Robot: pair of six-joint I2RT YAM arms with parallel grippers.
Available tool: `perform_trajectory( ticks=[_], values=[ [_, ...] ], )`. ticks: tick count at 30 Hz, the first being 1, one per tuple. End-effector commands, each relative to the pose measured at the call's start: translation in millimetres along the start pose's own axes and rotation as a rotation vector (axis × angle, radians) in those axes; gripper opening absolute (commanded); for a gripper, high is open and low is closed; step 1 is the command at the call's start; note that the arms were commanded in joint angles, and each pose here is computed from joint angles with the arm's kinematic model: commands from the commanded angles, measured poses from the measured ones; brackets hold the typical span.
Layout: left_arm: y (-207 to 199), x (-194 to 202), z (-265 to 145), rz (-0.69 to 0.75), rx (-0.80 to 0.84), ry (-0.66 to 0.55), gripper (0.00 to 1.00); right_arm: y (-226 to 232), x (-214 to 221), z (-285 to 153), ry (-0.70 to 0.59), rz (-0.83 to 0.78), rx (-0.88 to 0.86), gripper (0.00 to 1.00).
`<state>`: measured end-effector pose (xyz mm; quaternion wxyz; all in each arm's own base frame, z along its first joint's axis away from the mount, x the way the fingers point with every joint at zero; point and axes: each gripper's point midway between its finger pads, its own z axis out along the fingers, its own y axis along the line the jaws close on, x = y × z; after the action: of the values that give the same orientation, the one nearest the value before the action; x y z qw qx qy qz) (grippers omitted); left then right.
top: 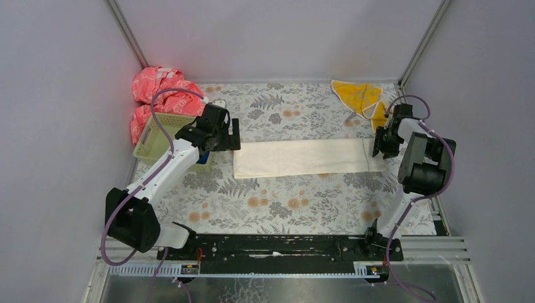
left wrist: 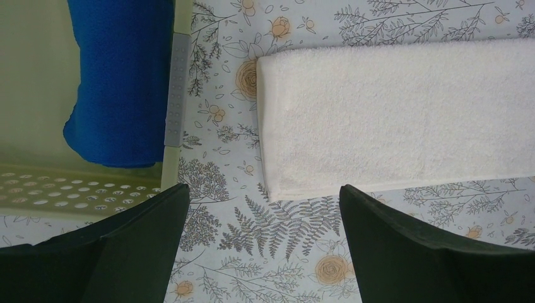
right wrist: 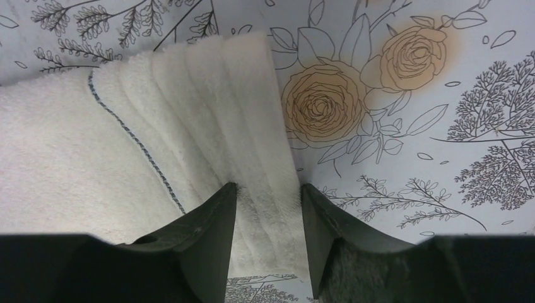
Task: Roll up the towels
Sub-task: Fold the towel at the center of the board.
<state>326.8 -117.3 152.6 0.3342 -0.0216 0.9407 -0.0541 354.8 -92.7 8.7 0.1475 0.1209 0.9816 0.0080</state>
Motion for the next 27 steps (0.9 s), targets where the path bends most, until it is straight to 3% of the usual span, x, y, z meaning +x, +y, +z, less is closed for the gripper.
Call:
perform_trajectory(
  ticks=[1, 7, 11, 17, 20, 23, 27],
  values=[
    [4, -6, -1, 0.011, -0.01, -0.027, 0.88, -7, 51, 24, 0.188, -0.05, 0.087, 0.46],
    [5, -6, -1, 0.011, -0.016, -0.026, 0.88, -9, 66, 31, 0.255, -0.102, 0.148, 0.26],
    [5, -6, -1, 0.01, -0.016, -0.03, 0.88, -31, 45, 12, 0.197, -0.099, 0.292, 0.01],
    [2, -6, -1, 0.008, 0.005, -0.025, 0.89, -78, -6, -47, 0.061, -0.028, 0.598, 0.0],
    [1, -5, -1, 0.008, 0.005, -0.024, 0.89, -87, -21, -70, 0.037, -0.003, 0.671, 0.0],
    [1, -4, 1, 0.006, 0.007, -0.016, 0.89, -69, -31, -79, -0.002, -0.006, 0.587, 0.0],
    [-1, -1, 4, 0.002, 0.019, 0.001, 0.89, 9, -33, -76, -0.041, -0.044, 0.231, 0.0]
  ],
)
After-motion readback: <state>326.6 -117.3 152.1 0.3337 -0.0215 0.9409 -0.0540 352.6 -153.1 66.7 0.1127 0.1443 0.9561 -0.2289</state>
